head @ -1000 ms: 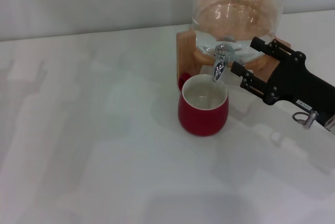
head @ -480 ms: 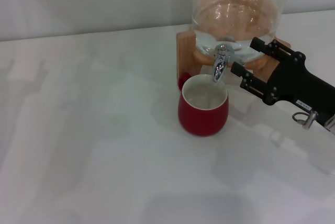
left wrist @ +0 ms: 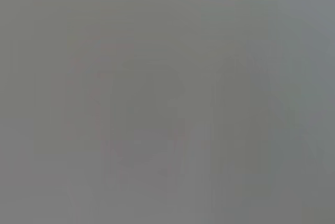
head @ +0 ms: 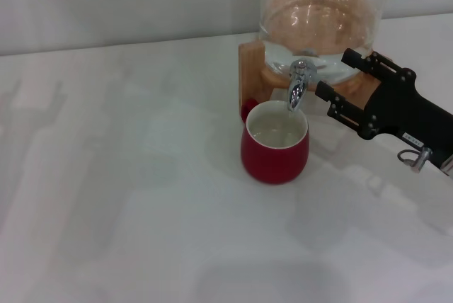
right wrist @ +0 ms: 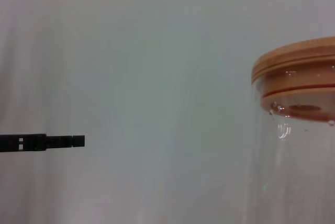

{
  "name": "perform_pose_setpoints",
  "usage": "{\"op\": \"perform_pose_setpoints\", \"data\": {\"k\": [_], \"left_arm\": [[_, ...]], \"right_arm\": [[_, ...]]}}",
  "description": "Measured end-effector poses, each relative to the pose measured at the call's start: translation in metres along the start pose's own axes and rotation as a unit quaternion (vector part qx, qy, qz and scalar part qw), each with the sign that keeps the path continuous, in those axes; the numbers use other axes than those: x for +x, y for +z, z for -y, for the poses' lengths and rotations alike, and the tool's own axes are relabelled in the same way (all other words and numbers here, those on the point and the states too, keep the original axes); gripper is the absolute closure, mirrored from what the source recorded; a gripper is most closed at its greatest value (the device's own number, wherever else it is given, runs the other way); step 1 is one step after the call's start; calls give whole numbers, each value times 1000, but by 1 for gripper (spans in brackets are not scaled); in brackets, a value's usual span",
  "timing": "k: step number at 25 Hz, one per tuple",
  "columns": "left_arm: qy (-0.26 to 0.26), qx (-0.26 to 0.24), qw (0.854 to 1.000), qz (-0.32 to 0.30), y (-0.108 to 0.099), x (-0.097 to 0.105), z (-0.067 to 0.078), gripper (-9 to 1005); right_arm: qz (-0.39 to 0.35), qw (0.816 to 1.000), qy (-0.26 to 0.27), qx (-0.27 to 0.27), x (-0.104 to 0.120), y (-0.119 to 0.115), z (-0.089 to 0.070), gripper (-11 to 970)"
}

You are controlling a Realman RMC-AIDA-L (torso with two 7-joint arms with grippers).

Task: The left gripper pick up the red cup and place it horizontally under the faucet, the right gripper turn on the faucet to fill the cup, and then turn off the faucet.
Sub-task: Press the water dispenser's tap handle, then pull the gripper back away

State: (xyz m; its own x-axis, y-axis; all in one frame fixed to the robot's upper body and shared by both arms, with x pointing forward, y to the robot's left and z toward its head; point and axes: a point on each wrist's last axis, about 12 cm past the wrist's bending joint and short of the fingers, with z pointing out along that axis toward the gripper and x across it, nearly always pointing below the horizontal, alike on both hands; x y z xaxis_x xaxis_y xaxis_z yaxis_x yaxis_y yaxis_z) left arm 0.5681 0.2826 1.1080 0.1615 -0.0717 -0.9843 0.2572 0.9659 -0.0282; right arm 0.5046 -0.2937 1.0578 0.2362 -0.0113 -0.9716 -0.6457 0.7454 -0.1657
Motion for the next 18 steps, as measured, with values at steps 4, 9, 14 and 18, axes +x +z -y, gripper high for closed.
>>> {"op": "perform_pose_setpoints", "data": {"k": [4, 9, 14, 18], "left_arm": [[0, -1, 1000, 0, -1, 0, 0, 196], [0, -1, 1000, 0, -2, 0, -1, 196], [0, -1, 1000, 0, -2, 0, -1, 196], [-1, -1, 1000, 1, -2, 0, -1, 196]], "right_arm": [[-6, 1000, -1, 4, 1, 0, 1, 285], [-8, 1000, -3, 12, 1, -1, 5, 285], [-7, 1000, -5, 23, 0, -3, 8, 285], [-8, 1000, -6, 26, 0, -5, 9, 285]]}}
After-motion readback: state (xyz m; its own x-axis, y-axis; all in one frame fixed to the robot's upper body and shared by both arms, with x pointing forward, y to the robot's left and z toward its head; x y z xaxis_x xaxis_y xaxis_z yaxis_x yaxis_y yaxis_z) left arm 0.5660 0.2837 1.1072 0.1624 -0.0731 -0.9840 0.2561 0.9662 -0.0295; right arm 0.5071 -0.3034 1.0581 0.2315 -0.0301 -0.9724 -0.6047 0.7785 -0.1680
